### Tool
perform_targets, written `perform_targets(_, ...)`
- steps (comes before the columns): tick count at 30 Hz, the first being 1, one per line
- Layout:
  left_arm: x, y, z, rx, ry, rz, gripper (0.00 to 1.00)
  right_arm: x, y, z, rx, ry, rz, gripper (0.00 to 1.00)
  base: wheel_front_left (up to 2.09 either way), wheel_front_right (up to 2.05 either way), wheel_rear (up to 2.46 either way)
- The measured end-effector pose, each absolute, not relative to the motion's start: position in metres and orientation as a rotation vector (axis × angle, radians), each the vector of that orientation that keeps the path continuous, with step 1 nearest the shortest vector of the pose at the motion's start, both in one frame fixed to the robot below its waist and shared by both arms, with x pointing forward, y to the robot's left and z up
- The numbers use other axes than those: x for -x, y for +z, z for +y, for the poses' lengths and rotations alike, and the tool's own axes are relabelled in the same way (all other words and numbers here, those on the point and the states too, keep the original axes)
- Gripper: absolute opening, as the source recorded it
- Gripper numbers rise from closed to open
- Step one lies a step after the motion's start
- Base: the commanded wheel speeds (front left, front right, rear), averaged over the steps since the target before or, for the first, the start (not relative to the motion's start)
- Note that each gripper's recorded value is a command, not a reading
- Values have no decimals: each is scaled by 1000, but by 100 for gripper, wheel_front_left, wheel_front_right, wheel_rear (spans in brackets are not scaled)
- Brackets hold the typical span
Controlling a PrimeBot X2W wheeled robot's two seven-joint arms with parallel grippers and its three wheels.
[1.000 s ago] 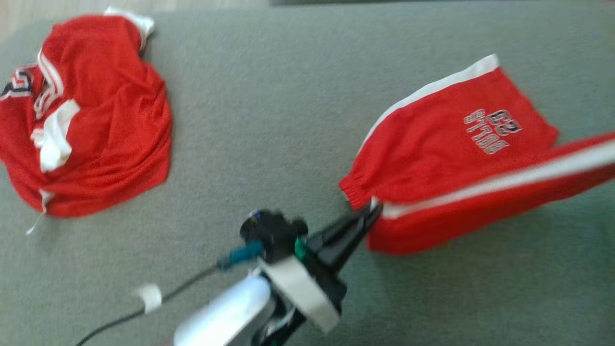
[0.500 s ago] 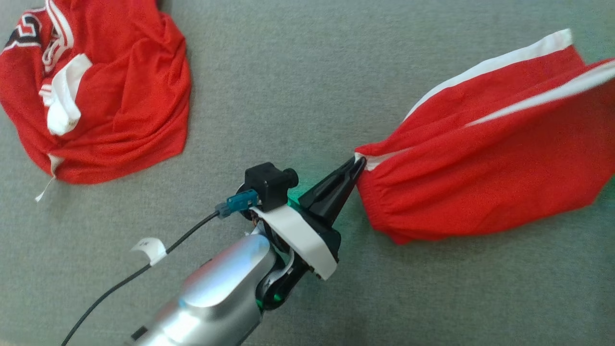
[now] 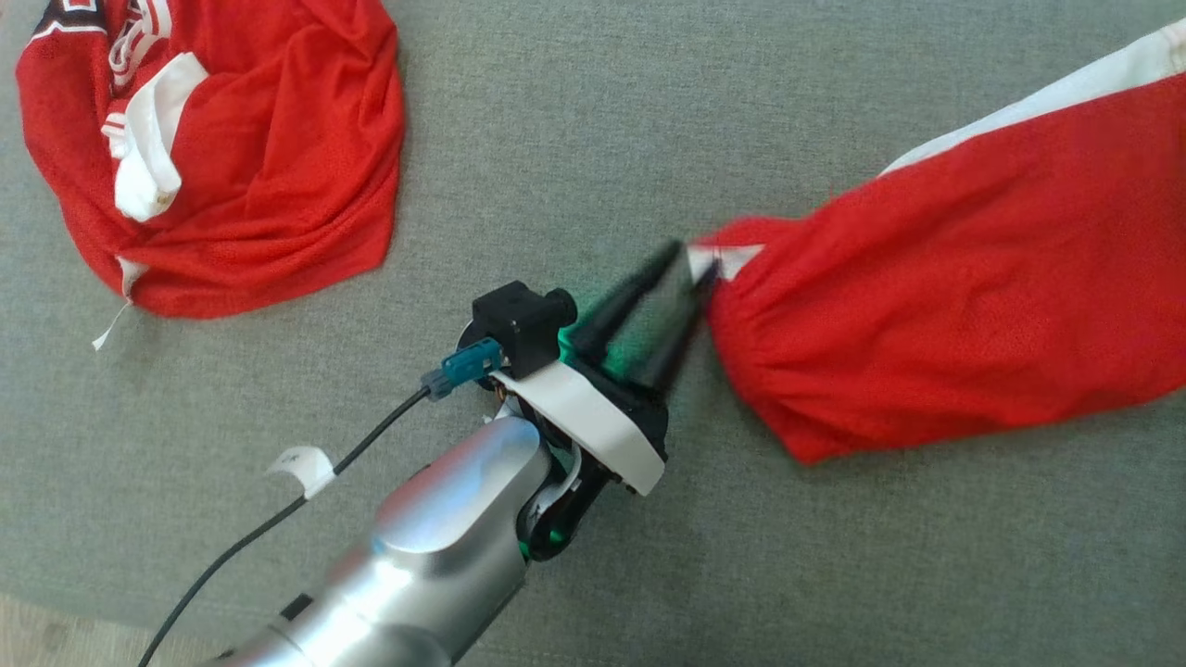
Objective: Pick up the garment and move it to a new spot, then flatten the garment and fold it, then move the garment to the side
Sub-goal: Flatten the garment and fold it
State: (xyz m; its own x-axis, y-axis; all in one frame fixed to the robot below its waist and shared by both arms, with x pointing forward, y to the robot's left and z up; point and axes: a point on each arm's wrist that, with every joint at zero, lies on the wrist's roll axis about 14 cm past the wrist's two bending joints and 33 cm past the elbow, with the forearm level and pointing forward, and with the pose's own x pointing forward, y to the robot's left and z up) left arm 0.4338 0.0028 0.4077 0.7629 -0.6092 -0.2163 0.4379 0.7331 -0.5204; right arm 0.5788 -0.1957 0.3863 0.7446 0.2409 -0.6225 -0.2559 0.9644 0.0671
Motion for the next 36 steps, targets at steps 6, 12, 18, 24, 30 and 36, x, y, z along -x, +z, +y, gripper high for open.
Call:
perform_targets(6, -439, 410, 11, 396, -531, 350, 100, -574, 402, -202, -100, 249, 588, 100, 0, 0, 0)
perform_targets(12, -455, 446, 33, 284, -393, 176, 100, -540, 383, -209, -158, 240, 642, 100, 0, 0, 0)
perform_targets(18, -441, 470, 76, 162, -182, 47, 100, -532, 363, -211, -162, 224, 694, 100, 0, 0, 0)
perform_targets(24, -427, 504, 102, 36, -75, -79, 100, -538, 346, -213, -86, 215, 758, 100, 0, 0, 0)
perform_targets(30, -403, 499, 113, 20, -21, -50, 100, -535, 342, -199, -92, 243, 838, 0, 0, 0, 0)
perform_targets(36, -396, 502, 111, 30, -23, -56, 100, -523, 353, -213, -90, 206, 811, 0, 0, 0, 0)
